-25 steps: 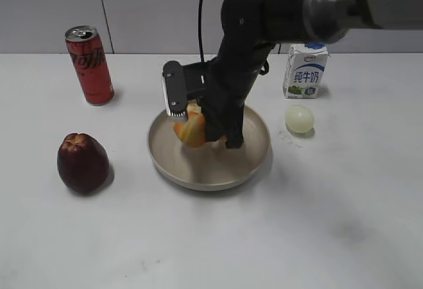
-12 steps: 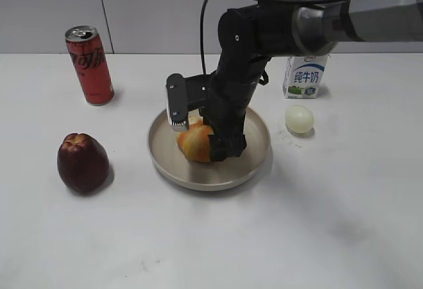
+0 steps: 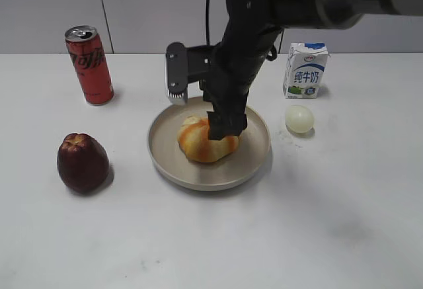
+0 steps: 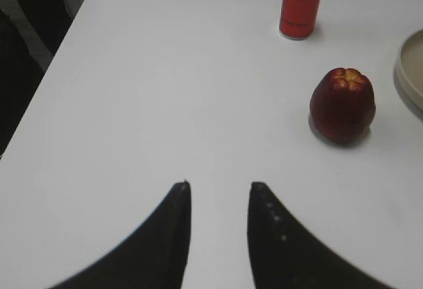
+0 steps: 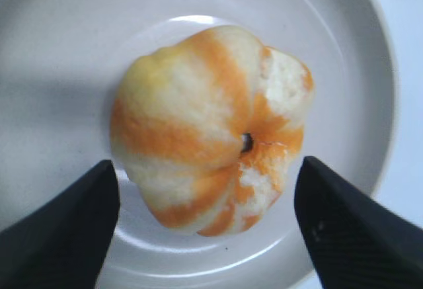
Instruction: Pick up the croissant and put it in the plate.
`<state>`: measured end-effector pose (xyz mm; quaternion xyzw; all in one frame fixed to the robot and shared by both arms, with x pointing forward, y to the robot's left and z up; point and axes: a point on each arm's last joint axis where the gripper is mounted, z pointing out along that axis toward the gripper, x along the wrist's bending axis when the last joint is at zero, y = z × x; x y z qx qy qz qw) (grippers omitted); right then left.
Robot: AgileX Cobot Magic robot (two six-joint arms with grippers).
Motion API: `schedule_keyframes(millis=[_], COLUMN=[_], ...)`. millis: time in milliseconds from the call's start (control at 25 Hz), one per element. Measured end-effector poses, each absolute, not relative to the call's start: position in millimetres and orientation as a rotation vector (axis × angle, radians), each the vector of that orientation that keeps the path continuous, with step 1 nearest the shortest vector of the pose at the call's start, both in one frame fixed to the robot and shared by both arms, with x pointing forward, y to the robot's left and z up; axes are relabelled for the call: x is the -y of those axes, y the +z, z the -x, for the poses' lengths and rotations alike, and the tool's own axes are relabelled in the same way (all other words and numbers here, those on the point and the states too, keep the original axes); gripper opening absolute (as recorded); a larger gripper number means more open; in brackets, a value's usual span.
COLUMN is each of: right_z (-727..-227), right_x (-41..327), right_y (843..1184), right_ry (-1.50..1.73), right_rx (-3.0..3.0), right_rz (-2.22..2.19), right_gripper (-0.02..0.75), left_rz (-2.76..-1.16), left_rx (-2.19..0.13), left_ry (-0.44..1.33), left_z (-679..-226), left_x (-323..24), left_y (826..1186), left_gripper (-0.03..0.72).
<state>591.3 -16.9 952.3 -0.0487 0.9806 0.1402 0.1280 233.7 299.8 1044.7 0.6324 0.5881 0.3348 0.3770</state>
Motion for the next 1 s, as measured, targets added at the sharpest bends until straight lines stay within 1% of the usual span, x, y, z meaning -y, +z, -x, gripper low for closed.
schedule_keyframes(millis=[200,360,480,600,840,1000], right_z=[-595.5,-618.3,-636.8,-654.1,-669.0,-672.1], right_x=[28.5,55.2,86.2,126.6,211.8,258.4], right_y=[987.8,1010.2,1027.5,1042.0,1044.3,1051.3], right_ry=[0.476,0.445,0.413,0.372,0.246,0.310], right_rx=[-2.768,-2.643,-2.540,-2.436,-2.293,-2.203], right_rz=[-0.319,-0.770,-1.090,-1.347,-1.761,-1.925], right_gripper=[0.545,0.483,0.449,0.435,0.433,0.433], left_rz=[-1.617,-1.617,-1.617,-1.617,-1.617,-1.617], left_rx=[-1.504,-1.504,-1.504,-1.504,-1.504,-1.504], left_ry=[0.856,0.856,0.856,0.856,0.856,0.856], left_z=[-233.7,-233.7,-233.7,-233.7,-233.7,-233.7], left_x=[-299.8,-299.8,-299.8,-299.8,-299.8,-299.8], left_y=[1044.7,1044.7,1044.7,1044.7,1044.7,1044.7], left_gripper=[0.234,0.234,0.234,0.234,0.234,0.234])
